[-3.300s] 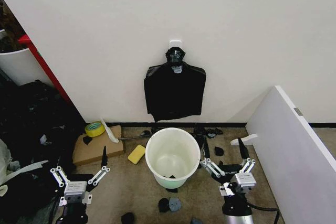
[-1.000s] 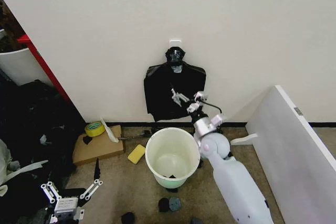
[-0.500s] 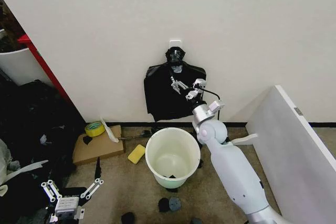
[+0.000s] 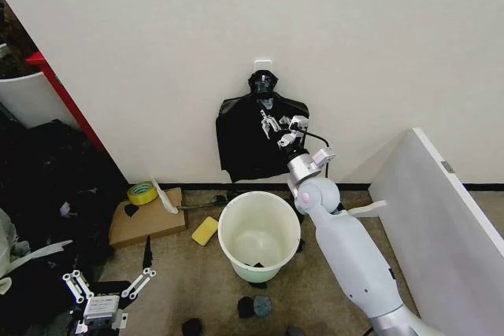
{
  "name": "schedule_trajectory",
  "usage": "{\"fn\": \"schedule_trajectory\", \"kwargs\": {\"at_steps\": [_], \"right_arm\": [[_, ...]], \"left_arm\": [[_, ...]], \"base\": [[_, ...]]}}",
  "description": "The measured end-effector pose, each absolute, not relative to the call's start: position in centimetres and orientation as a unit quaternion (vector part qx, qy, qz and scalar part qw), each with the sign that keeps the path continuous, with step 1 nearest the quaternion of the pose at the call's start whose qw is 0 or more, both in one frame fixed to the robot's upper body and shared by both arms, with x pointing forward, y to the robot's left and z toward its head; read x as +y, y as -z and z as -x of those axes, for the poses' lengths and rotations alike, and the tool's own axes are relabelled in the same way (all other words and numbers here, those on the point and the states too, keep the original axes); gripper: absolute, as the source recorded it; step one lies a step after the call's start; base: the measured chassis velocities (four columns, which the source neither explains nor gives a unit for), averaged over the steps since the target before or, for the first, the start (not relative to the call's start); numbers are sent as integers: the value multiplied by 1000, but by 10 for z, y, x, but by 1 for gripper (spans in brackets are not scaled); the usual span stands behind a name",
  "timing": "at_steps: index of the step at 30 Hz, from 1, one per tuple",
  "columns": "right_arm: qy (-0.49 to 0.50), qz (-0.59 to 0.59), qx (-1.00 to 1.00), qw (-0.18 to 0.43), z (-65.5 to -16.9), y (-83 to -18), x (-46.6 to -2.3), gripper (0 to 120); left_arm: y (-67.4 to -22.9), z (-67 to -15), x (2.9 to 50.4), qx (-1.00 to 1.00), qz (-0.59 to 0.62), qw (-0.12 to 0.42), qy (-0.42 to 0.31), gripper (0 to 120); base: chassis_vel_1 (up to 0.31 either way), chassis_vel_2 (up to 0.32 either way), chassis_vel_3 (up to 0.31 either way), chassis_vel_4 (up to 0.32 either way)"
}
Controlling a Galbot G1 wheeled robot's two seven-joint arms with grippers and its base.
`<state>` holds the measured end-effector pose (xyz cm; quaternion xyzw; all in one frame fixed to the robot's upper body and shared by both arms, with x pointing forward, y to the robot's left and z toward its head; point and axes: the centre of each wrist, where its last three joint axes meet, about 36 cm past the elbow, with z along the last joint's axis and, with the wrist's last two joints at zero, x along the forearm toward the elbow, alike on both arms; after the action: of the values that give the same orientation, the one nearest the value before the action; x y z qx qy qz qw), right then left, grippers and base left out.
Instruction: Place the garbage bag over the trash bin.
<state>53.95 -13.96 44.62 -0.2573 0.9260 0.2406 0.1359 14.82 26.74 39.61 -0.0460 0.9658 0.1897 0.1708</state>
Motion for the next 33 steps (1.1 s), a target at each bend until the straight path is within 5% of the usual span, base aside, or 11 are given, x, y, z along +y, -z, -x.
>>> {"fn": "schedule_trajectory", "kwargs": {"at_steps": [9, 17, 33], "right_arm": [[-243, 262, 923, 144, -540, -448, -137, 0], [-234, 265, 924, 146, -529, -443, -139, 0], [-150, 293, 936, 127, -422, -388, -158, 0]], "left_arm": [[-395, -145, 269, 966, 51, 170, -190, 100], [-395, -145, 267, 966, 53, 170, -187, 100], [-385, -153, 255, 969, 47, 169, -172, 100]], "base": [[0, 0, 0, 0], [0, 0, 0, 0], [0, 0, 0, 0]]}}
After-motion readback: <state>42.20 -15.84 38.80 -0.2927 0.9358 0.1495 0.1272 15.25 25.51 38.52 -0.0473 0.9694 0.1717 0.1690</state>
